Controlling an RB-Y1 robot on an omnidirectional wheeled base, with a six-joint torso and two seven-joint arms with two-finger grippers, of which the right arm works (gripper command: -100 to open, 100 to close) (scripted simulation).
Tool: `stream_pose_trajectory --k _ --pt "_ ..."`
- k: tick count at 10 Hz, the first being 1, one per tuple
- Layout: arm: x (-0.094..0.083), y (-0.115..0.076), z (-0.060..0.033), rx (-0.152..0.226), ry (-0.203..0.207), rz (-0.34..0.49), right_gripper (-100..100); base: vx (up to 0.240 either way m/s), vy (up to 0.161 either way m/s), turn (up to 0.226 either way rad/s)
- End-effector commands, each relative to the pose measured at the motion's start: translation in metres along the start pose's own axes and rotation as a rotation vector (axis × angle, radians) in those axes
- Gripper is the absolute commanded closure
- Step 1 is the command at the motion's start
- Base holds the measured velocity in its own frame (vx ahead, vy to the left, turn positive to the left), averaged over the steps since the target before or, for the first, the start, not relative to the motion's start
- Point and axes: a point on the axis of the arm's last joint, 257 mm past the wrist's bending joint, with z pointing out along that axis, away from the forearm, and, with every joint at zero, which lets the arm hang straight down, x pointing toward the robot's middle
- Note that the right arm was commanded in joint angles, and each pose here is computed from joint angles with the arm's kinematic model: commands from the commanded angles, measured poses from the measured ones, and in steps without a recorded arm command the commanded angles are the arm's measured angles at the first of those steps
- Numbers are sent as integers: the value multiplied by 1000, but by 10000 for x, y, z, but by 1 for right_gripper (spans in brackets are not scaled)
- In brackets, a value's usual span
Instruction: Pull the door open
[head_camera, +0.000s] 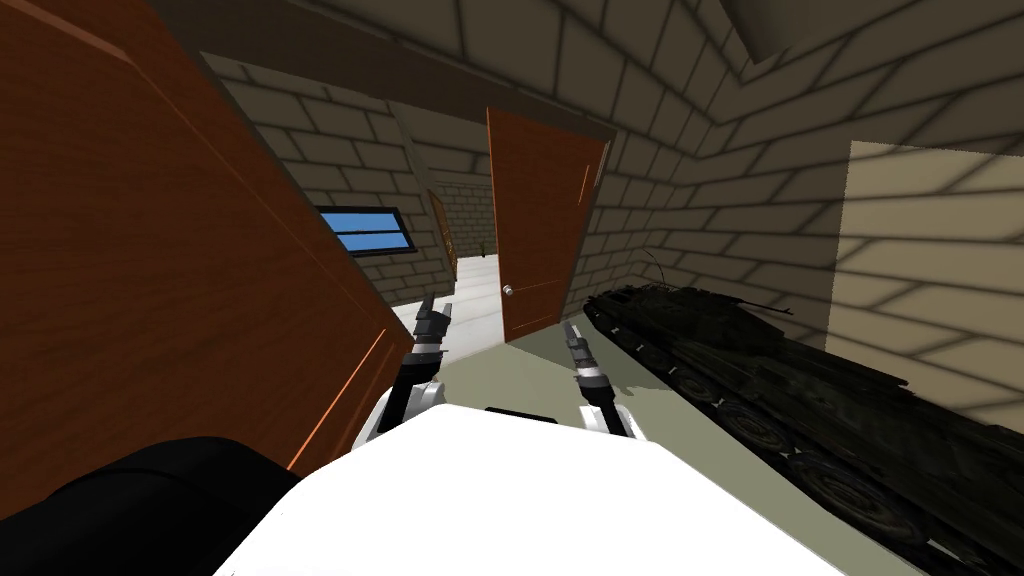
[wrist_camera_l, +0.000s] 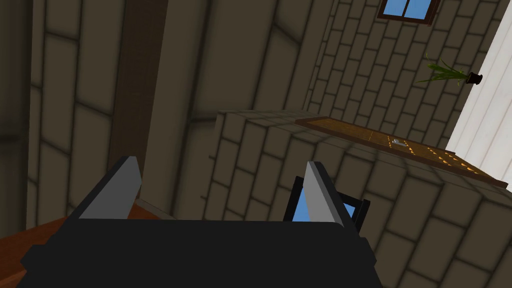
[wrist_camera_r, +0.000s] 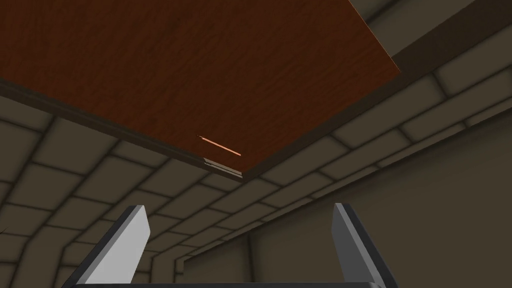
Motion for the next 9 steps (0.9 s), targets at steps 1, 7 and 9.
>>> stream_pose_trajectory --k 1,7,9 --pt "107 -18 -2 -8 22 -24 -100 87 65 -89" --pt "627 -77 -50 -53 135 -136 -100 99 84 -124" --pt "822 -92 -82 -74 178 -178 -100 120 110 -120"
